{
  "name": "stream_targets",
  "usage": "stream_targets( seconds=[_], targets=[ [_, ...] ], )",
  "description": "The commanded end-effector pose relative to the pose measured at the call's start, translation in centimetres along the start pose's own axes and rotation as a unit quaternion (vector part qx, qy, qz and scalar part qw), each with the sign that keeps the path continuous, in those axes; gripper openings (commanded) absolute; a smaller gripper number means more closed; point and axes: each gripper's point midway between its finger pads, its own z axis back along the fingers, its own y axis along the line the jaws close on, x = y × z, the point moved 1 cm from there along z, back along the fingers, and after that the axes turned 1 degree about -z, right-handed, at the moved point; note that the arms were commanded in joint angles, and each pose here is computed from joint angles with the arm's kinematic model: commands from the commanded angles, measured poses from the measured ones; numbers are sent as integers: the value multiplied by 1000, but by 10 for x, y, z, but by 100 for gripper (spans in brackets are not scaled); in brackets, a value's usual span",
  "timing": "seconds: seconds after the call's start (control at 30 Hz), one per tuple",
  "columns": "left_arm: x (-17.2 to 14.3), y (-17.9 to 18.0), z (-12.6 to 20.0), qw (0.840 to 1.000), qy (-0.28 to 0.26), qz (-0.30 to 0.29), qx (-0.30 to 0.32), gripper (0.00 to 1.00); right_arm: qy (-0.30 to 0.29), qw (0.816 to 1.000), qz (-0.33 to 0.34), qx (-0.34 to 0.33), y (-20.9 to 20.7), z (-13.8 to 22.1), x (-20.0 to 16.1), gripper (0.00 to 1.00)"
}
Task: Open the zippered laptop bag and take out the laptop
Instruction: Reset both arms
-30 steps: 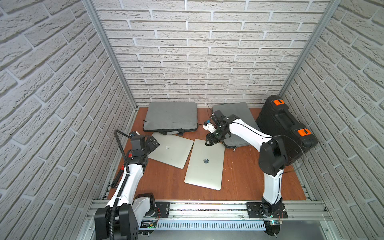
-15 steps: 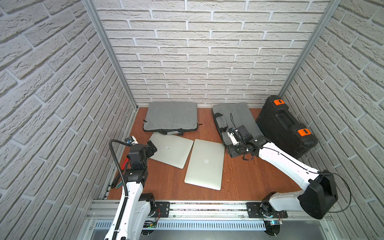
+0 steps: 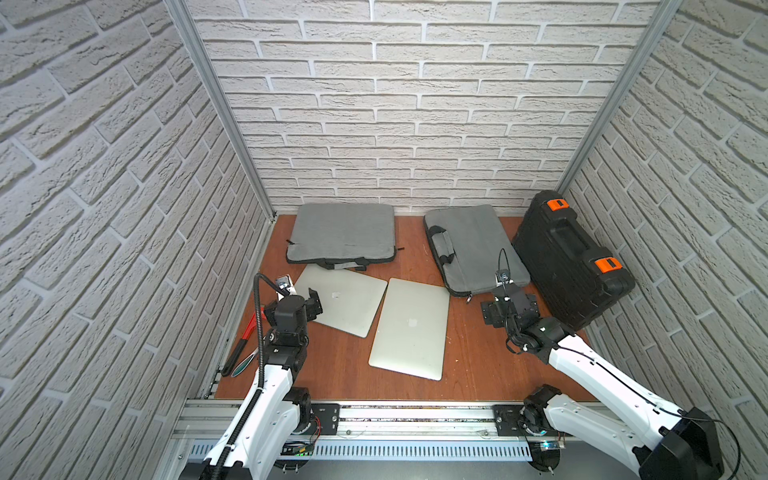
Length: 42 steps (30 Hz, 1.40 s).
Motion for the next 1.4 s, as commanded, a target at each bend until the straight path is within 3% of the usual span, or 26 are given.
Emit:
stream_targets(
  seconds=[0.0, 0.13, 0.27, 0.53, 0.77, 0.9, 1.1, 1.37],
  targets=[
    [13, 1, -5, 997, -70, -36, 10, 98, -77, 996, -17, -30, -8, -5, 27, 100],
    [6, 2, -18, 996, -78, -43, 0, 98, -111, 994, -11, -24, -2, -19, 29, 100],
    [-3, 8, -37, 997, -72, -8, -15, 98, -128, 992, -20, 3, 6, -38, 29, 100],
    [7, -7, -63, 993, -107, -16, -50, 98, -150, 986, -34, 56, 17, -64, 35, 100],
    [-11, -19, -88, 991, -104, -16, -79, 98, -178, 977, -39, 107, 27, -73, 42, 100],
    [-12, -19, -95, 993, -77, -9, -88, 98, -196, 971, -53, 125, 28, -81, 45, 100],
    [-14, -31, -113, 993, -21, -27, -114, 98, -178, 968, -92, 149, 21, -106, 36, 100],
    [-14, -32, -113, 993, -23, -29, -115, 98, -161, 965, -117, 172, 15, -115, 35, 100]
  ],
)
